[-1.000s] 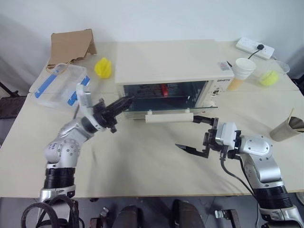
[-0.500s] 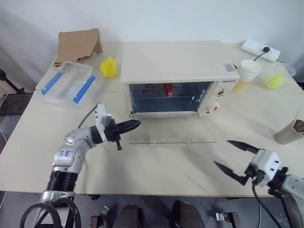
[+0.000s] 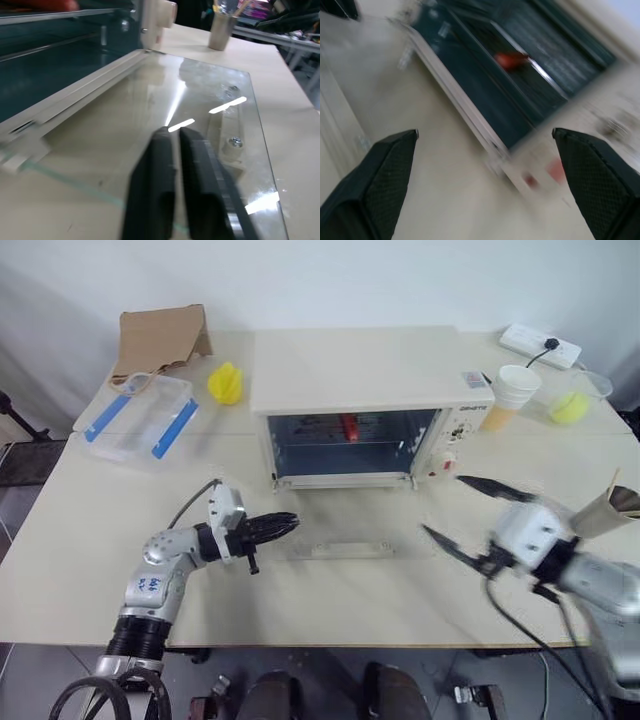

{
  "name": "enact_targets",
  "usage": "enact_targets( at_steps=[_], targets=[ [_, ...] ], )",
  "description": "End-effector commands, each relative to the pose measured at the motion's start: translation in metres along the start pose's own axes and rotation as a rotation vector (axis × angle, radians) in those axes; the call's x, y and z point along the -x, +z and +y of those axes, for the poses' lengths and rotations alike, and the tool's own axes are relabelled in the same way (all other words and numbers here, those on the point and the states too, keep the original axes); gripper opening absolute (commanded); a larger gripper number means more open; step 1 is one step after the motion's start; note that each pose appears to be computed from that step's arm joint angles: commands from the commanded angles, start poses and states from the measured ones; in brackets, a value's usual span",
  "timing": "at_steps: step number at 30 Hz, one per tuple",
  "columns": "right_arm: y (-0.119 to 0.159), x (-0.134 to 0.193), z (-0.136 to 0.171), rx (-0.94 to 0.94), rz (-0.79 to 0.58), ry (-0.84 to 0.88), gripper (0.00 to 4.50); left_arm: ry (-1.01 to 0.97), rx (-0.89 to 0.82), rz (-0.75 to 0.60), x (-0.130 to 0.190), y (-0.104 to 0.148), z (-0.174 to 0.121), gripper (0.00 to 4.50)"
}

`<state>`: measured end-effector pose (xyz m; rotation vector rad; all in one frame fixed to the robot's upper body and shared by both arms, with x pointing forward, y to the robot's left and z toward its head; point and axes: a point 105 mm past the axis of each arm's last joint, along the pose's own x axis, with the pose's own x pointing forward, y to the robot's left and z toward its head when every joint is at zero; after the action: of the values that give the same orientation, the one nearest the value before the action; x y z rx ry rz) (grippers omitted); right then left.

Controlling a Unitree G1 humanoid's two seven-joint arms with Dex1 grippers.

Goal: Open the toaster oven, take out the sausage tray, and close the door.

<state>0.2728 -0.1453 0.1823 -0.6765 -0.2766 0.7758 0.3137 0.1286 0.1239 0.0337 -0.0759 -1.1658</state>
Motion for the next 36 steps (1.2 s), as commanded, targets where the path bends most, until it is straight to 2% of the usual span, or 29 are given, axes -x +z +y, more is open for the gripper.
enact_targets(
  at_steps=[1,4,7,12,18,21,32,36],
  targets=[
    [0.013,-0.026,-0.003,0.102,-0.024,-0.045,4.50,0.020,-0.042,-0.065,0.005,0.017,0.000,1.78],
    [0.014,-0.057,-0.020,0.279,-0.012,-0.139,4.50,0.071,-0.057,-0.109,0.016,0.026,0.003,2.63],
    [0.006,-0.082,-0.034,0.414,0.059,-0.192,4.50,0.092,-0.052,-0.123,0.024,0.029,0.002,3.52],
    [-0.010,-0.108,-0.046,0.527,0.167,-0.245,4.50,0.114,-0.049,-0.123,0.029,0.030,0.000,3.52],
    [-0.012,-0.125,-0.049,0.600,0.210,-0.268,4.50,0.122,-0.047,-0.130,0.028,0.030,-0.002,3.52],
    [-0.016,-0.127,-0.048,0.605,0.230,-0.253,3.86,0.128,-0.045,-0.138,0.028,0.031,-0.002,3.57],
    [-0.007,-0.131,-0.051,0.638,0.209,-0.269,0.02,0.102,-0.030,-0.153,0.022,0.033,-0.003,3.57],
    [0.000,-0.130,-0.057,0.658,0.189,-0.286,0.02,0.079,-0.022,-0.175,0.019,0.040,-0.001,3.57]
  ],
)
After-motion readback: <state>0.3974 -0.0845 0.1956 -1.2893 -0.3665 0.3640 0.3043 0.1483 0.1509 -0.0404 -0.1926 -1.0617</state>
